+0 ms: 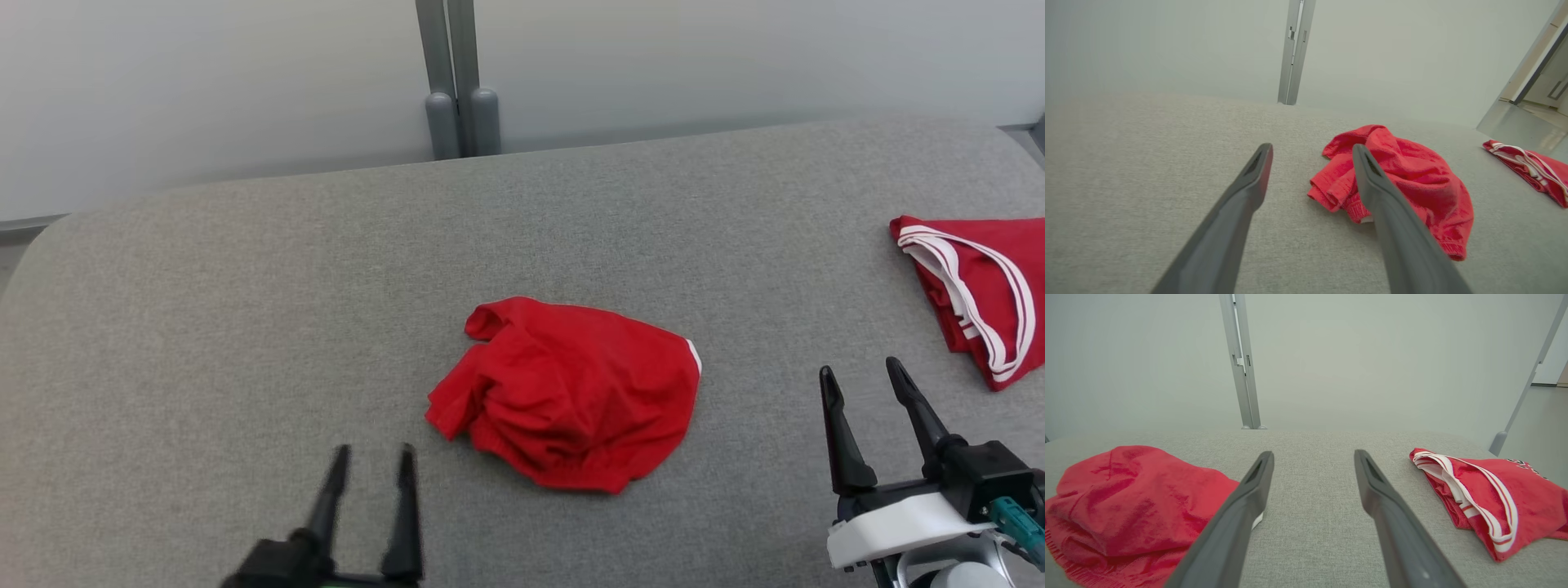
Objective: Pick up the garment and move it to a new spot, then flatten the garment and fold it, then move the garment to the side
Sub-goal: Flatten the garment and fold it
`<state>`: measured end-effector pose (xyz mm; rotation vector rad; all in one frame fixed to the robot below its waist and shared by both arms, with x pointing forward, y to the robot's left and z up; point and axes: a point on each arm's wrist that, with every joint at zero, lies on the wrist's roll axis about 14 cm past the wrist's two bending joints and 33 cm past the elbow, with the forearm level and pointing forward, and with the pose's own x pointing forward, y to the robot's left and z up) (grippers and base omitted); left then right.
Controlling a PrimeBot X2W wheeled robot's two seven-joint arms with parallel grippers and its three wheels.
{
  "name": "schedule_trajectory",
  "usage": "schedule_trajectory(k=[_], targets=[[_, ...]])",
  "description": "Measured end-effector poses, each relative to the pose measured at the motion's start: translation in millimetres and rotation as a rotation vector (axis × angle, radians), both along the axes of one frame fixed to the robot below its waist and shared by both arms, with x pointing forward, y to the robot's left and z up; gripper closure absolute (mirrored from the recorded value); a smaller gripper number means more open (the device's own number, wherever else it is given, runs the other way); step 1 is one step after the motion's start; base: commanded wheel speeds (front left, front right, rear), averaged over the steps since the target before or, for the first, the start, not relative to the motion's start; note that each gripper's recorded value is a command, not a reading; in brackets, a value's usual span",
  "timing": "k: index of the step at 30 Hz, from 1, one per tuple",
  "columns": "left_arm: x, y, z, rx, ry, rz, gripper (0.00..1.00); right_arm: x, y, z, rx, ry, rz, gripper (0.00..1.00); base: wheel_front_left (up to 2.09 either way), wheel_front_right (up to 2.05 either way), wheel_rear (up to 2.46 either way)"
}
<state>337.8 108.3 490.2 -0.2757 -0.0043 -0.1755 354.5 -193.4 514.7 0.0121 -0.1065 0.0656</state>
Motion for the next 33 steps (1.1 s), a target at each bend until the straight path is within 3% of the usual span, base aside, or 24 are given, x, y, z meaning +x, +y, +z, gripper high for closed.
schedule_trajectory(k=[6,8,14,23,24,26,33], targets=[[-28.8,-107.1,-64.4,-0.112,0.363,-0.354,0.00,5.4,-14.4,0.3,-0.001,0.000,-0.041,0.00,0.00,0.00,0.00],[-38.5,-129.9,-79.1,-0.090,0.440,-0.444,0.00,5.8,-19.9,-2.7,-0.001,0.010,-0.058,0.00,0.00,0.00,0.00],[-34.3,-160.2,-99.7,-0.085,0.540,-0.526,0.00,6.3,-32.9,-12.8,0.002,0.044,-0.102,0.00,0.00,0.00,0.00],[-10.0,-188.3,-102.3,-0.118,0.529,-0.566,0.00,1.4,-58.9,-23.0,-0.005,0.081,-0.186,0.00,0.00,0.00,0.00],[-8.7,-192.0,-100.8,-0.126,0.523,-0.575,0.06,1.2,-60.1,-23.3,-0.006,0.083,-0.191,0.00,0.00,0.00,0.00],[-8.1,-197.9,-98.5,-0.137,0.517,-0.592,1.00,-0.1,-61.7,-24.7,-0.005,0.088,-0.198,0.00,0.00,0.00,0.00],[3.4,-218.4,-56.0,-0.234,0.415,-0.647,1.00,-2.4,-60.7,-22.1,0.018,0.076,-0.205,0.00,0.00,0.00,0.00]])
